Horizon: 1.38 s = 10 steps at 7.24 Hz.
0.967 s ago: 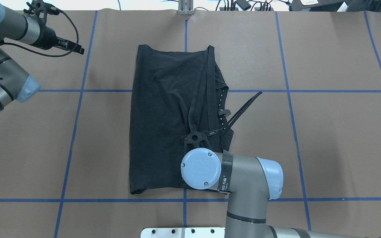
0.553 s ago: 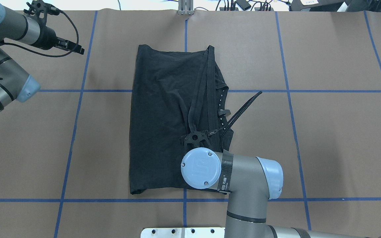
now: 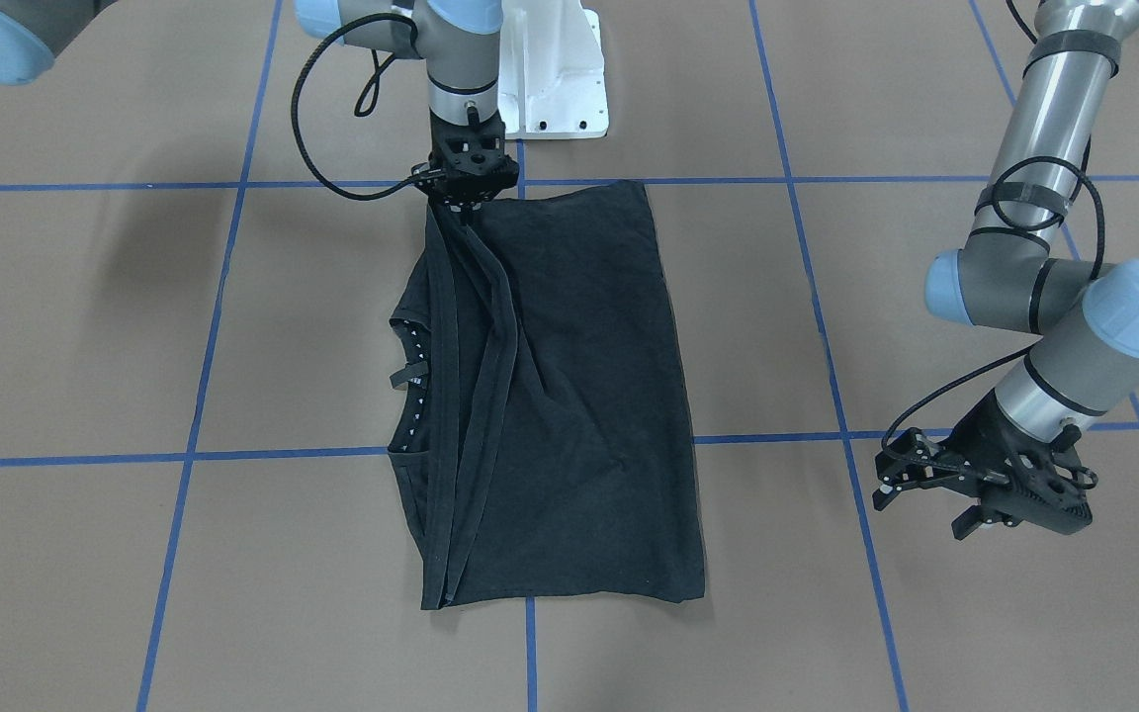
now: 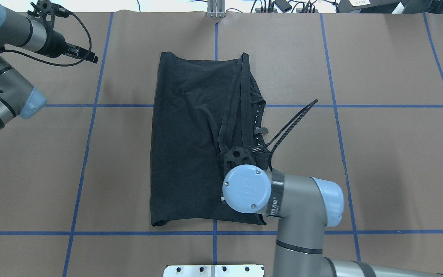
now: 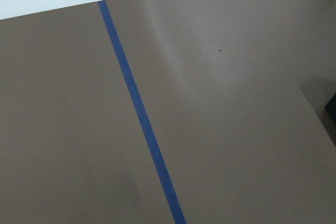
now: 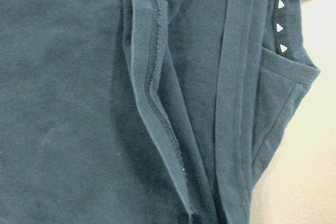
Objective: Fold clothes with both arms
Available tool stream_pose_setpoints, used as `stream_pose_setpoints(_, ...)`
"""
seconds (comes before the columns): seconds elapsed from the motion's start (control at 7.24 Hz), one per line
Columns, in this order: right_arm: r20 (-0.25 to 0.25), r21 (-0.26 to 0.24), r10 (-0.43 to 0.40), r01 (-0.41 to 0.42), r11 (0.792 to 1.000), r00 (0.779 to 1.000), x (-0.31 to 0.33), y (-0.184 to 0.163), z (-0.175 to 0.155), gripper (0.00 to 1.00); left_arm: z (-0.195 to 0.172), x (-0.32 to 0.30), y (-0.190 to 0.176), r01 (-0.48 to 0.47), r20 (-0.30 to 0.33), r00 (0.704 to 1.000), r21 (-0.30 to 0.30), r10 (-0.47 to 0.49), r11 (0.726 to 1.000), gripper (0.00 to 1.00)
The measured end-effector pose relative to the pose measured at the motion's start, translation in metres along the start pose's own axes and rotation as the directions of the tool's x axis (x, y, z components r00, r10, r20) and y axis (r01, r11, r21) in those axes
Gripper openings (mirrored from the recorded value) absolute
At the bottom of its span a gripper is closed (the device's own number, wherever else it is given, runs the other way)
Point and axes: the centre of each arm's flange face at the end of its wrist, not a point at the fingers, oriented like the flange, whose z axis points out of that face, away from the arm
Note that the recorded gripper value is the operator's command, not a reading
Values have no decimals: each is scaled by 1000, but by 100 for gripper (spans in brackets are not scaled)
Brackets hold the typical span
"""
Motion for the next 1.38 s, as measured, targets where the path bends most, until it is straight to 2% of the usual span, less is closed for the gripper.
stream_pose_setpoints(0.28,-13,-8,6,-6,1000,1000,46,21,0,0,0,1,0,-1,-1,1000,1,1,1000,100)
stream_pose_setpoints(0.41,-20,-15,6,-6,1000,1000,58,32,1,14,-1,1,-1,-1,-1,1000,2,1,1000,100)
stream_pose_setpoints(0.55,-24,-20,4,-4,1000,1000,63,38,3,64,-1,1,-1,-1,-2,1000,2,1,1000,100)
stream_pose_setpoints(0.69,-25,-22,5,-6,1000,1000,65,42,4,99,-1,1,-1,-1,-2,1000,2,1,1000,100)
stream_pose_setpoints(1.11,4,-4,85,-85,996,996,65,28,-11,100,-2,6,-2,15,-7,1000,5,-15,1000,100)
stream_pose_setpoints(1.38,44,3,165,-165,986,985,88,-14,-31,100,-2,37,-1,97,-48,994,6,-96,995,100)
